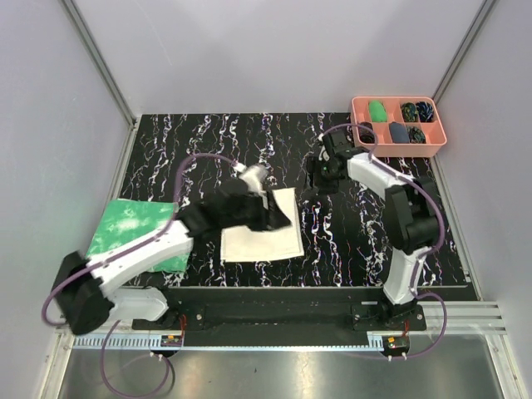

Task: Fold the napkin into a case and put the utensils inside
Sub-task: Move the lower triangle-folded napkin to the center of the board.

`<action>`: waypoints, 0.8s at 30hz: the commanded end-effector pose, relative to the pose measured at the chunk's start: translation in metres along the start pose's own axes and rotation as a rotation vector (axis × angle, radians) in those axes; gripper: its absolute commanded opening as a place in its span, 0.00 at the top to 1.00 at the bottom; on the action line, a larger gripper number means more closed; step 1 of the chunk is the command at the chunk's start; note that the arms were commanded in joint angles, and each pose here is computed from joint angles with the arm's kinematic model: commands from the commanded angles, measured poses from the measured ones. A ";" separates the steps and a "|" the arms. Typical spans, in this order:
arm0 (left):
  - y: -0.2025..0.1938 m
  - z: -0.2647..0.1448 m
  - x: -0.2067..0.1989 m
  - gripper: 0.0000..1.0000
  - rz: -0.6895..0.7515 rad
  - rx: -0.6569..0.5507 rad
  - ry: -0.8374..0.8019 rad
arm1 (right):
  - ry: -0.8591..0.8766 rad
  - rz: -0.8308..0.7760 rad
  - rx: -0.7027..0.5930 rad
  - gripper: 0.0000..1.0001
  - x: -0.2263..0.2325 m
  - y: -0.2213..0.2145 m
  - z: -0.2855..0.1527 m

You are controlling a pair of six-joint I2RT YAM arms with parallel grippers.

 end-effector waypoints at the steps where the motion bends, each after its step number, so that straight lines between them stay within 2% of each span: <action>1: 0.009 -0.046 0.043 0.50 -0.050 -0.108 0.085 | 0.022 -0.031 -0.050 0.37 0.020 -0.022 -0.058; 3: 0.016 -0.060 0.062 0.49 -0.067 -0.134 0.134 | 0.133 -0.006 0.055 0.39 0.033 -0.056 -0.056; 4: 0.021 -0.069 0.071 0.49 -0.081 -0.161 0.155 | 0.205 -0.015 0.040 0.43 0.044 -0.060 -0.061; 5: 0.022 -0.072 0.075 0.49 -0.086 -0.164 0.161 | 0.231 -0.006 0.096 0.44 0.043 -0.078 -0.056; 7: 0.024 -0.078 0.083 0.48 -0.108 -0.174 0.158 | 0.270 0.004 0.116 0.45 0.051 -0.094 -0.057; 16: 0.020 -0.082 0.099 0.48 -0.155 -0.163 0.141 | 0.201 0.010 0.211 0.44 0.024 -0.148 -0.029; 19: 0.020 -0.082 0.101 0.48 -0.159 -0.161 0.144 | 0.205 0.011 0.217 0.48 0.021 -0.153 -0.027; 21: 0.020 -0.083 0.103 0.48 -0.160 -0.162 0.147 | 0.206 0.018 0.215 0.58 0.020 -0.154 -0.028; 24: 0.021 -0.083 0.106 0.48 -0.167 -0.162 0.153 | 0.209 0.029 0.221 0.62 0.016 -0.160 -0.029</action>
Point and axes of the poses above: each gripper's point midway between its finger pads, its own z axis out along the fingers, its own x axis along the line the jaws close on, y = z × x, the point moved 7 cm from there along -z, back along the fingers, and after that the axes turned 13 degrees about z, right-handed, at the moved point
